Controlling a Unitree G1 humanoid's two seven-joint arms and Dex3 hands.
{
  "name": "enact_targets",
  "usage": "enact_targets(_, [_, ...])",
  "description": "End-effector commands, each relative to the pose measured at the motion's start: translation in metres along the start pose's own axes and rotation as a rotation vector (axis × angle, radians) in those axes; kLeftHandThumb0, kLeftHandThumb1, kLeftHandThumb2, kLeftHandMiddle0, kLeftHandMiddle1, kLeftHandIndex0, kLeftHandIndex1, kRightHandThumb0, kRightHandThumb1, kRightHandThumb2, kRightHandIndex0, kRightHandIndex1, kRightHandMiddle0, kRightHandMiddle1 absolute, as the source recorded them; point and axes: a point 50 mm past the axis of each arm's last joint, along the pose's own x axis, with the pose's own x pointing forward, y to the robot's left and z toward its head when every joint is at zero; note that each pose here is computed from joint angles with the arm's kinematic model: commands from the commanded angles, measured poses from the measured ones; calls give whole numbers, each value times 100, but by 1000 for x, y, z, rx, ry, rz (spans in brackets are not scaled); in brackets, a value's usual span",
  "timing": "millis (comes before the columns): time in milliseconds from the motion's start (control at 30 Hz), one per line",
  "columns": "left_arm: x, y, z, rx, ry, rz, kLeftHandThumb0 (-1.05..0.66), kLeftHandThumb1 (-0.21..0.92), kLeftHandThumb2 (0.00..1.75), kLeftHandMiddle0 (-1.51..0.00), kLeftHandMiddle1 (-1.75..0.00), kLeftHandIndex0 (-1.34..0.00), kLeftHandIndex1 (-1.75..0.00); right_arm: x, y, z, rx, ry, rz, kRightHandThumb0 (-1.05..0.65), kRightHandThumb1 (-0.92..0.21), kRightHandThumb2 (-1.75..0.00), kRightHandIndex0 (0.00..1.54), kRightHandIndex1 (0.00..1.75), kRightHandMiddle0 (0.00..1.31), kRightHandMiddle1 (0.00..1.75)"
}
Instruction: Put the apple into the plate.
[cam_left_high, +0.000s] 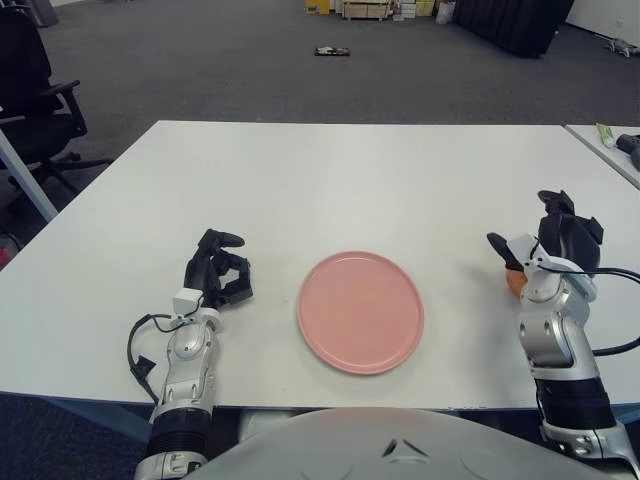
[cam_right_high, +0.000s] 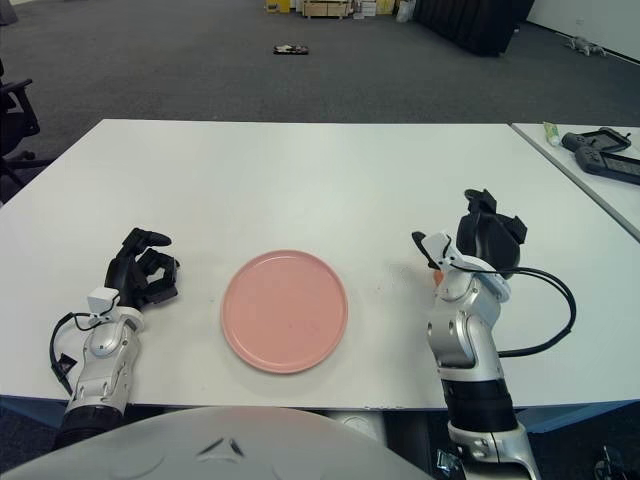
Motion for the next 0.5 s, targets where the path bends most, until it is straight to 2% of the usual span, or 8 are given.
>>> enact_targets(0, [-3,0,-9,-6,52,-7,-1,32,133,-55,-175,-43,-175,-1,-3,0,-24,28,17,-95,-56,-47,0,1,0,0])
enact_targets(100, [-3,0,-9,-20,49,-7,-1,33,132,-55,-175,-43,-175,-2,0,-5,-49,66,37,-101,-62,-38,0,0,0,0])
enact_targets(333, [-2,0,-8,-18,46,-8,-1,33,132,-54,-175,-43,-175,-5,3,-15,-96,120,69,-104,-69,-29,0,0,0,0])
enact_targets(467, [-3,0,-9,-15,48,-9,-1,39,124,-48,-175,-40,-175,-13,6,-23,-118,139,91,-105,-74,-22,0,0,0,0])
